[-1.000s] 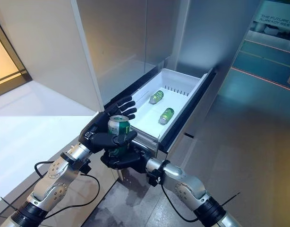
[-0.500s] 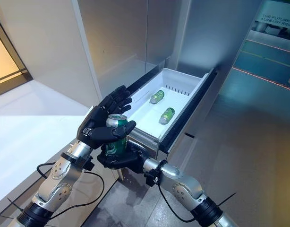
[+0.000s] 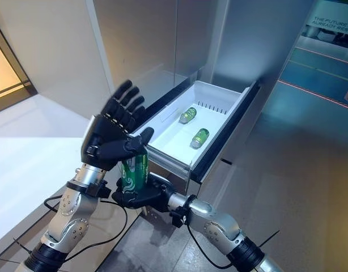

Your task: Put drinks into fridge and close the fridge

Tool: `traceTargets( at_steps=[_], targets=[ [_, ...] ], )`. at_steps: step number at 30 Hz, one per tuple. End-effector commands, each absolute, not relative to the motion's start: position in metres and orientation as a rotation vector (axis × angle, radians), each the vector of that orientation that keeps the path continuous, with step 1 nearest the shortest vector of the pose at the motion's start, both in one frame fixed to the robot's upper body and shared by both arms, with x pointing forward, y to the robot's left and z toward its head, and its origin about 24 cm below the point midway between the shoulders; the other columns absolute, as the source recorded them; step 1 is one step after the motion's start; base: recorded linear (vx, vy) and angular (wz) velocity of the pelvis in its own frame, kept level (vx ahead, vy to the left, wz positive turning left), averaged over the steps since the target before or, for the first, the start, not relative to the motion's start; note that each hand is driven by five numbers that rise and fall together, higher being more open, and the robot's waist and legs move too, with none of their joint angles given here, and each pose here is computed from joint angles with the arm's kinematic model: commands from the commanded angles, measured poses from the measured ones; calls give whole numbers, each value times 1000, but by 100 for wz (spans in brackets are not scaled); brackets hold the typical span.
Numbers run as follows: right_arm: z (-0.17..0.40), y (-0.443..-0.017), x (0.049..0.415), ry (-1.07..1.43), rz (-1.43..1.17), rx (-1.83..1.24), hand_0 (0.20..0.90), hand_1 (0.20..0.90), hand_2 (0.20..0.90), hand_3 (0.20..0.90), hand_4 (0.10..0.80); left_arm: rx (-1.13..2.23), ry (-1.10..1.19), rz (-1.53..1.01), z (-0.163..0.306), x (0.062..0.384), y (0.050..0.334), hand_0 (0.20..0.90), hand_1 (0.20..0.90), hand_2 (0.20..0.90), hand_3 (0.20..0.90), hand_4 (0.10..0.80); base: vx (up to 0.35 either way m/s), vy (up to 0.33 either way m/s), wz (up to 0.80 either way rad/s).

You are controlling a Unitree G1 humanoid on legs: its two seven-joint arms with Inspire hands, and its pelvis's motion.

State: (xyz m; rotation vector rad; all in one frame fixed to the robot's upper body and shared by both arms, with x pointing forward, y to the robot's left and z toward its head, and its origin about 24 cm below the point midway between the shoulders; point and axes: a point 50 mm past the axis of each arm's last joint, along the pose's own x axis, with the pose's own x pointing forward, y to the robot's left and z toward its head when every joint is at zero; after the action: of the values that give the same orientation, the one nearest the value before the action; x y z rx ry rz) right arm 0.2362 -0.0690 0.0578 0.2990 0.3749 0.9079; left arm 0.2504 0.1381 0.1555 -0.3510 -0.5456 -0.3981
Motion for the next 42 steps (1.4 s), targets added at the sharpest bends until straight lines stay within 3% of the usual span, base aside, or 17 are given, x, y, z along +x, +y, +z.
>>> traceTargets(
  at_steps=[1,14,28,37,42],
  targets=[
    [171,-36,241,-175,1091,392,300,300,300,200,100,-303,-869,-465,214,248,133,900,900,900,900,800,0,0,0],
    [202,-86,268,-388,788,274,300,300,300,200,100,-199,-792,-414,209,256,157,900,900,900,900,800,0,0,0],
    [242,-177,332,-475,147,-8,300,300,300,200,100,-198,-681,-425,202,272,171,900,900,900,900,800,16,3,8],
    [273,-244,361,-413,-162,-133,300,300,300,200,100,-286,-243,-772,144,279,135,900,900,900,900,800,57,2,16],
    [282,-282,370,-322,-289,-303,300,300,300,200,100,-286,79,-935,85,255,119,900,900,900,900,800,101,18,13]
  ],
)
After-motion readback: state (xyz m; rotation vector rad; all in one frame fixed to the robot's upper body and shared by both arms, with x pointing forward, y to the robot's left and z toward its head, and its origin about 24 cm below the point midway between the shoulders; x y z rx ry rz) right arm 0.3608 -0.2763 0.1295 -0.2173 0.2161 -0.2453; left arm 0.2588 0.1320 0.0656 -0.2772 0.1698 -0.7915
